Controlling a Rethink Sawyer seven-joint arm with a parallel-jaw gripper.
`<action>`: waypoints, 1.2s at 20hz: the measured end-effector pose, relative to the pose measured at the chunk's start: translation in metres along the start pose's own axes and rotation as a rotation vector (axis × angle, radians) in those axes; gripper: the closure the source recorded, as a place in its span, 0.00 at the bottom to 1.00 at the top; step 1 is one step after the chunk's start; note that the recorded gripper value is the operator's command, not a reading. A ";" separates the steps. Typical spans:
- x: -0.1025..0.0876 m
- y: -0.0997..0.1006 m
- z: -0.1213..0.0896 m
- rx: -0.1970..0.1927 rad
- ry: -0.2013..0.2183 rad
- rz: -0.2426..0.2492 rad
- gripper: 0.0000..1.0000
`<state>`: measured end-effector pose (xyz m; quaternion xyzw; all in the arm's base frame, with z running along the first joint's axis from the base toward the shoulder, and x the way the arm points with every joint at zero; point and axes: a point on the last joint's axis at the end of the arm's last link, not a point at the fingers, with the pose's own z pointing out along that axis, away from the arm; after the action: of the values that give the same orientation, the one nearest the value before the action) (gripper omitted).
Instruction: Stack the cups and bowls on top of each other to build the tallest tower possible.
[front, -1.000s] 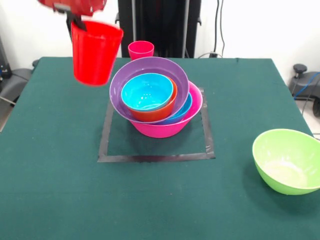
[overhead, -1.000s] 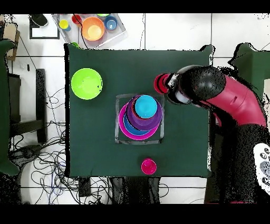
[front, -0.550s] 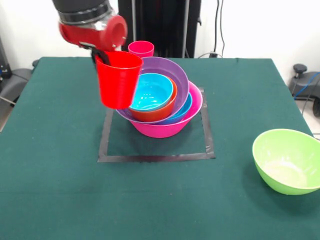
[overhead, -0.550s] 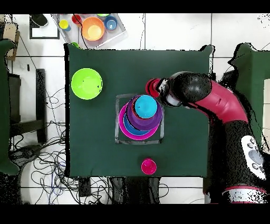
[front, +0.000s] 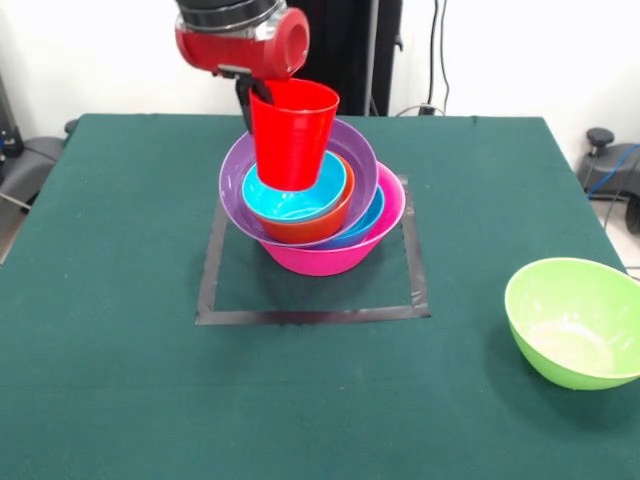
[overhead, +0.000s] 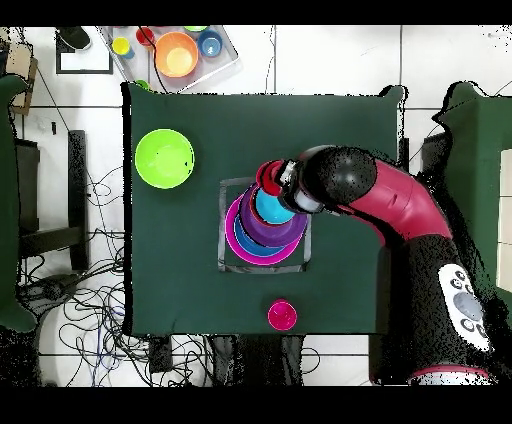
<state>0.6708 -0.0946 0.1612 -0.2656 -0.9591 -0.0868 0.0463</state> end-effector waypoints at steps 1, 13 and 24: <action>0.001 0.002 -0.003 0.000 -0.004 -0.004 1.00; 0.017 0.016 0.005 0.013 0.004 -0.043 1.00; 0.058 0.003 0.039 0.071 0.052 -0.096 1.00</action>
<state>0.6213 -0.0555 0.1313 -0.2152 -0.9716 -0.0618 0.0763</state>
